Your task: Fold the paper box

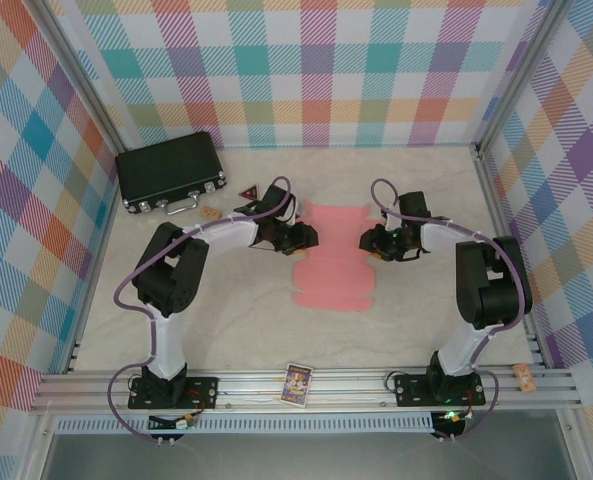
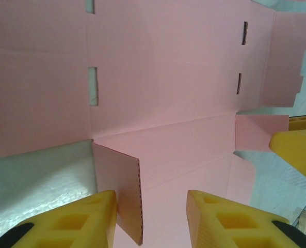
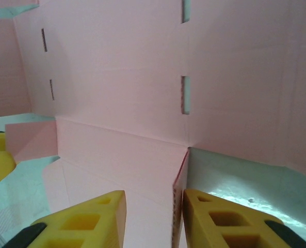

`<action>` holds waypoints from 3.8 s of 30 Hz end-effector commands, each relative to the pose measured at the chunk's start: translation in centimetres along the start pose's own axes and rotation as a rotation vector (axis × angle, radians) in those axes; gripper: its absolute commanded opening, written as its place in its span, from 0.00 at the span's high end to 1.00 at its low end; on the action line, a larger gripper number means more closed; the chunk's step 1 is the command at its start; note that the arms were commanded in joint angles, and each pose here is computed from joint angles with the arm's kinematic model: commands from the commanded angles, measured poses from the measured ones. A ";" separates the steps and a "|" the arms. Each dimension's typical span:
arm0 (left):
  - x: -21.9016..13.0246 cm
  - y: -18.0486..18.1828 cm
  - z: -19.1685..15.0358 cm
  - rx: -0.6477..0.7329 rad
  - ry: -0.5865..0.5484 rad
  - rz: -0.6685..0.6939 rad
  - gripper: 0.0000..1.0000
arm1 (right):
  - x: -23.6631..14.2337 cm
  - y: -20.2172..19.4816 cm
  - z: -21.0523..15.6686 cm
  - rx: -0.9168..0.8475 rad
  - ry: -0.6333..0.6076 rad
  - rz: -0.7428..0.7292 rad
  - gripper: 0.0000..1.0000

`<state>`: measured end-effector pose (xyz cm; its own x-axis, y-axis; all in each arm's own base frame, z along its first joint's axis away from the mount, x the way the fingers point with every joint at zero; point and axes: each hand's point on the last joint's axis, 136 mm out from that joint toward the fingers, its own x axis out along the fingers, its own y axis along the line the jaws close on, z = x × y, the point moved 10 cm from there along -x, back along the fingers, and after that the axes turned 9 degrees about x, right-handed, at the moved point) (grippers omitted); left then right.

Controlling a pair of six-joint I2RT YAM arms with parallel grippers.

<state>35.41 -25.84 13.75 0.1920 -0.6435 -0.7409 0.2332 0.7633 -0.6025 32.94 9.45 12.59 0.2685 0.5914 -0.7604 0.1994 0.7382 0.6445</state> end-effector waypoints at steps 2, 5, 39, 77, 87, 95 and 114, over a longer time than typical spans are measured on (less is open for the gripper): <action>0.7 -0.8 0.3 0.023 0.010 -0.035 0.59 | 0.2 1.2 0.3 -0.028 0.016 0.056 0.63; 1.0 -0.6 0.2 0.023 0.019 -0.030 0.59 | 0.5 1.3 0.3 -0.033 0.028 0.056 0.62; -2.5 -2.0 0.8 0.122 -0.051 0.079 0.49 | -2.5 3.3 0.4 -0.161 -0.124 -0.143 0.53; 0.4 -1.0 -11.4 0.157 0.166 0.313 0.92 | 0.3 8.0 13.2 -0.596 -0.070 -0.116 0.43; -1.8 1.9 -11.9 0.290 0.214 0.545 0.98 | 1.3 7.2 13.1 -0.672 -0.009 -0.126 0.41; -2.3 3.3 -11.0 0.325 0.201 0.612 0.99 | 3.4 6.2 13.4 -0.659 0.116 -0.116 0.40; -2.0 3.1 -10.7 0.327 0.205 0.593 1.00 | 6.6 5.4 12.7 -0.651 0.291 -0.070 0.42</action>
<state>26.28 -23.09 11.63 0.2657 -0.1762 -0.9478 0.4318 0.9007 -0.0464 48.26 12.28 12.03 0.0567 0.4976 -0.8656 -0.3964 0.8069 0.4379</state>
